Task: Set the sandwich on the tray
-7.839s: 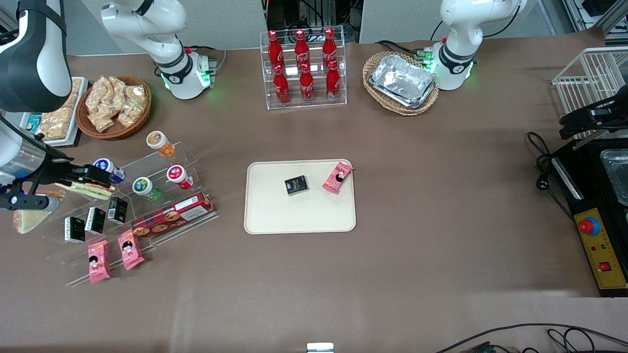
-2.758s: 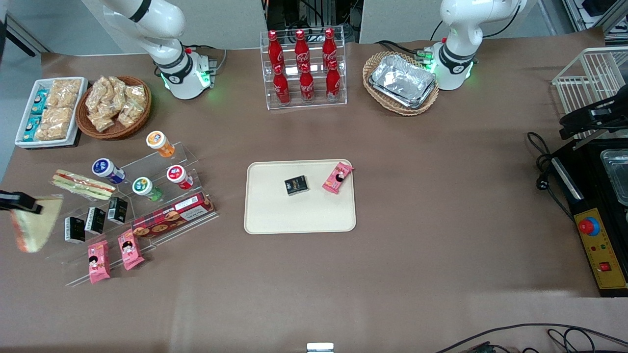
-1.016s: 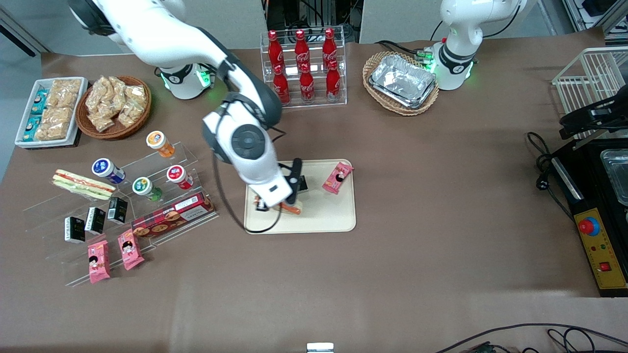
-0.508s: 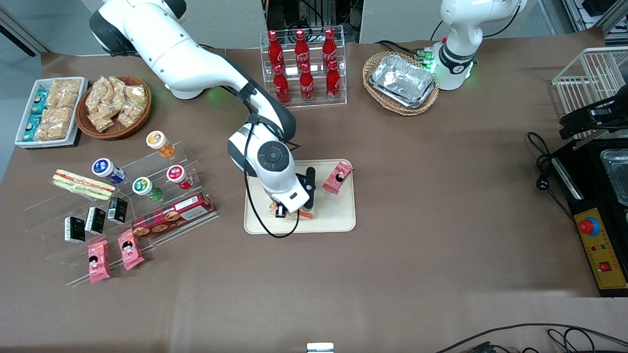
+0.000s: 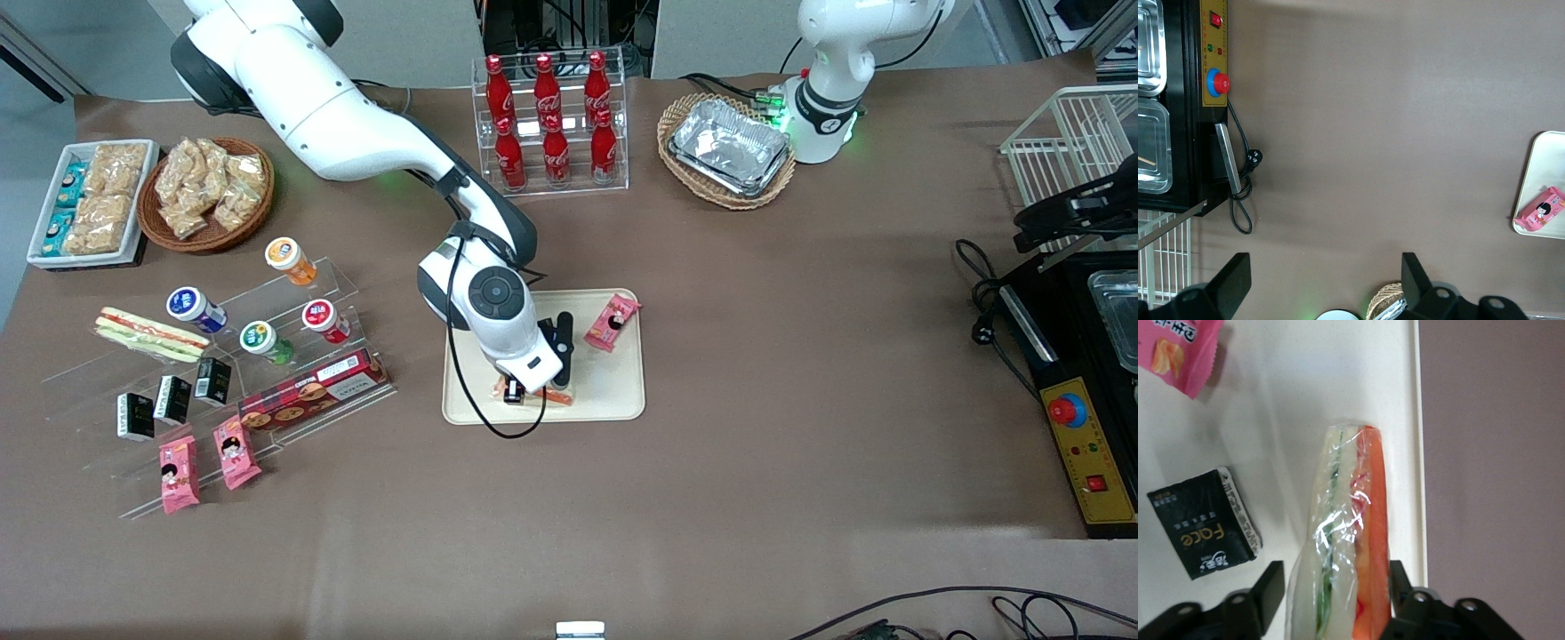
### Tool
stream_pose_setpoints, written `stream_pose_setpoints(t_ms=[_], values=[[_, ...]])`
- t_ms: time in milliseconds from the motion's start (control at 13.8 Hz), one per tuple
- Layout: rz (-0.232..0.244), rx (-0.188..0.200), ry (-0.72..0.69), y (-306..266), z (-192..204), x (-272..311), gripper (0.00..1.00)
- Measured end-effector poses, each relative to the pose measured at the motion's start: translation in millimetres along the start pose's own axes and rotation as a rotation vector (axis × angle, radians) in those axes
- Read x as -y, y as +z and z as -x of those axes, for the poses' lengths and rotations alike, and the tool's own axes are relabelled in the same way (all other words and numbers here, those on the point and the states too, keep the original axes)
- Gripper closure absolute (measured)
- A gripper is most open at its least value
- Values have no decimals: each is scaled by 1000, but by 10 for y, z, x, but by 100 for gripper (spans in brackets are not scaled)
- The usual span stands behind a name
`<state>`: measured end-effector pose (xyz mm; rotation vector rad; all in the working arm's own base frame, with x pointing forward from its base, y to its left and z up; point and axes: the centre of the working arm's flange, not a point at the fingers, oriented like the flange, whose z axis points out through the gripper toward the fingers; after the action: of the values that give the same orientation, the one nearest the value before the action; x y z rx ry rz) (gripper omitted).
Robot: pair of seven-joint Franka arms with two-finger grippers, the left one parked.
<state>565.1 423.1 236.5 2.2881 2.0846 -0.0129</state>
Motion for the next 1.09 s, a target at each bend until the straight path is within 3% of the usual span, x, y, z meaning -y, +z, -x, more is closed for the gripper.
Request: stream_pose_setpoints(t_ms=[218,363,581,871,1089], values=[[4,-6,66,-3,-10,-20,1],[15,-33,118,-156,-15,-102,0],[-6,-110,251,-782,179,-320,0],[-30,-138,508,-1772,1101,-735,0],[-33,-122,765,-2323,1858,-907,0]])
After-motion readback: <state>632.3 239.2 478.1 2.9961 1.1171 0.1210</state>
